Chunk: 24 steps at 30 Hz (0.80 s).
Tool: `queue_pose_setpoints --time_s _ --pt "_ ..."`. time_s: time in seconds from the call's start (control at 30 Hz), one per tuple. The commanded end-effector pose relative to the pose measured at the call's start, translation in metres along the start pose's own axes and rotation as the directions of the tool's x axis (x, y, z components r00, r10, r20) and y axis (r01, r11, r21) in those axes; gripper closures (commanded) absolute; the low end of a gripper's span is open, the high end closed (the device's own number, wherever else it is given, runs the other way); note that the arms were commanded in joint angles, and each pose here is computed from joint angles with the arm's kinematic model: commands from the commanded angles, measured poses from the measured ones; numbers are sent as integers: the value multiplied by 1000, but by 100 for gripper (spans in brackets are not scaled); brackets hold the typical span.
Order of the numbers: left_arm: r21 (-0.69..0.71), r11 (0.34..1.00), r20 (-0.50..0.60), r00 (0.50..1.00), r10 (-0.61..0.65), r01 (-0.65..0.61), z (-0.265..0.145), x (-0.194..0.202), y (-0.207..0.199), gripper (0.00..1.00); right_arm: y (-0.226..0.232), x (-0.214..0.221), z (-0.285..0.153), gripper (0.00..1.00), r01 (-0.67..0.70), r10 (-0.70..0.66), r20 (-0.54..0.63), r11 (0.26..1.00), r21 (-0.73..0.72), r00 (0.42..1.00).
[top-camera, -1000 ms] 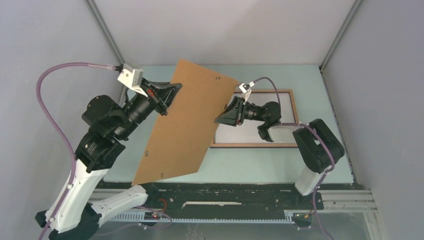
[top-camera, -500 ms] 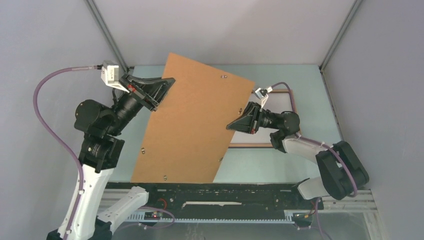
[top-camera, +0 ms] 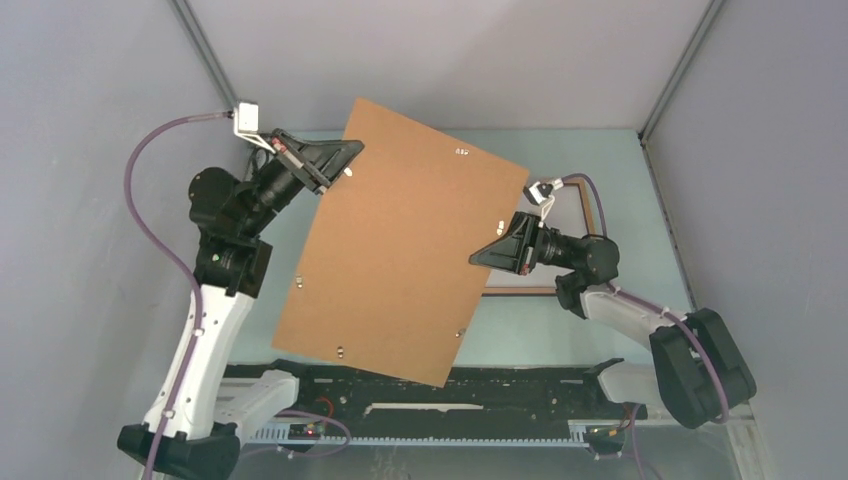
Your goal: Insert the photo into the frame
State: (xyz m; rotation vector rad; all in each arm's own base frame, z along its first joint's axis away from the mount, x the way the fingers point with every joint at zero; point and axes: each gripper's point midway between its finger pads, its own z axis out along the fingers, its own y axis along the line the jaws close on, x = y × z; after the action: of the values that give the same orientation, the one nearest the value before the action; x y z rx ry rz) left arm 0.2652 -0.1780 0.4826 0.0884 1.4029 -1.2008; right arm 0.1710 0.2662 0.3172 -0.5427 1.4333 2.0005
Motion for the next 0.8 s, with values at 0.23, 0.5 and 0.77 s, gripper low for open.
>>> queue_pose_setpoints --time_s 0.23,0.5,0.77 --pt "-344 938 21 999 -34 39 12 18 102 49 -9 -24 -17 100 -198 180 147 973 120 973" --pt "-596 803 22 1000 -6 17 -21 30 165 5 -39 -42 -66 100 -337 224 354 891 302 908" --pt "-659 749 -30 997 66 -69 -45 44 182 1 -90 -52 -131 100 -587 193 666 682 437 720"
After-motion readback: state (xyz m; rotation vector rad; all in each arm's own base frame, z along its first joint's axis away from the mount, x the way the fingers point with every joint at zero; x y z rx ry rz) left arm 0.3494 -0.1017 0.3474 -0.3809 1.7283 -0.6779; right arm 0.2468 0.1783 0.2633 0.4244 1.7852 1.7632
